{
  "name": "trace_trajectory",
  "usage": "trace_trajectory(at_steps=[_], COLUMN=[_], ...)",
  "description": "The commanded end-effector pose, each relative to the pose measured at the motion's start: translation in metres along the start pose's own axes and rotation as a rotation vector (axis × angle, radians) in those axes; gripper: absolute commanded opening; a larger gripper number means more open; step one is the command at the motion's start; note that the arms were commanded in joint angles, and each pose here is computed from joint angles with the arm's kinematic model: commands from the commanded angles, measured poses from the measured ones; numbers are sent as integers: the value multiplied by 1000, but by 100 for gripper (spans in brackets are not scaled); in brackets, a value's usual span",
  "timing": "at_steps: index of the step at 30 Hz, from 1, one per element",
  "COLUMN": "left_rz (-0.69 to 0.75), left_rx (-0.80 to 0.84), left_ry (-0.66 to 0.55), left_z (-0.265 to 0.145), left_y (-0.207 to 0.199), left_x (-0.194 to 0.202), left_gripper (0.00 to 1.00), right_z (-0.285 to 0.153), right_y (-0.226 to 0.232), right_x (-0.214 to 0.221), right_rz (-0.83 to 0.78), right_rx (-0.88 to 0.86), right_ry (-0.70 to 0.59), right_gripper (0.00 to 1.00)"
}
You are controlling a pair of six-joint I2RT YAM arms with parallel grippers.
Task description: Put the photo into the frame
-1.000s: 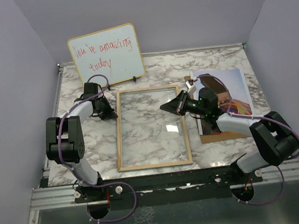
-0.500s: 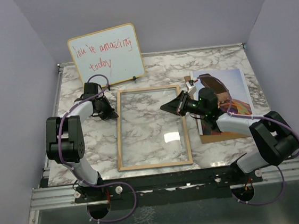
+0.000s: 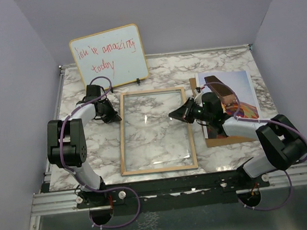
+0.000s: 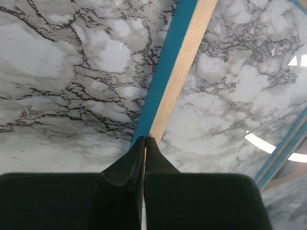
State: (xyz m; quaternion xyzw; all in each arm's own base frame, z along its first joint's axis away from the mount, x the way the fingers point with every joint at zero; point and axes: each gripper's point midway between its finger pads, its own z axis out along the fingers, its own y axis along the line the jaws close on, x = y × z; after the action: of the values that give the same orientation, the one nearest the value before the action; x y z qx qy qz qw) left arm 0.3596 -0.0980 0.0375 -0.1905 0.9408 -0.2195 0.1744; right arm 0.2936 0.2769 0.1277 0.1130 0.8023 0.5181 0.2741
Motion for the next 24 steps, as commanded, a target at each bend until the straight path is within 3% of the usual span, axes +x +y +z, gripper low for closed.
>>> trace_trajectory(at_steps=[1, 14, 24], left_rz=[-13, -11, -6], left_rx=[-79, -78, -60], left_ry=[104, 111, 139], left_z=[20, 22, 26], left_y=[24, 25, 25], left_x=[31, 31, 38], left_gripper=[0, 0, 4], right_z=[-4, -5, 5], right_y=[-35, -52, -48], right_x=[16, 5, 14], right_rz=[-28, -122, -97], right_rx=[138, 252, 181], right_ry=[34, 15, 61], right_gripper=[0, 0, 0])
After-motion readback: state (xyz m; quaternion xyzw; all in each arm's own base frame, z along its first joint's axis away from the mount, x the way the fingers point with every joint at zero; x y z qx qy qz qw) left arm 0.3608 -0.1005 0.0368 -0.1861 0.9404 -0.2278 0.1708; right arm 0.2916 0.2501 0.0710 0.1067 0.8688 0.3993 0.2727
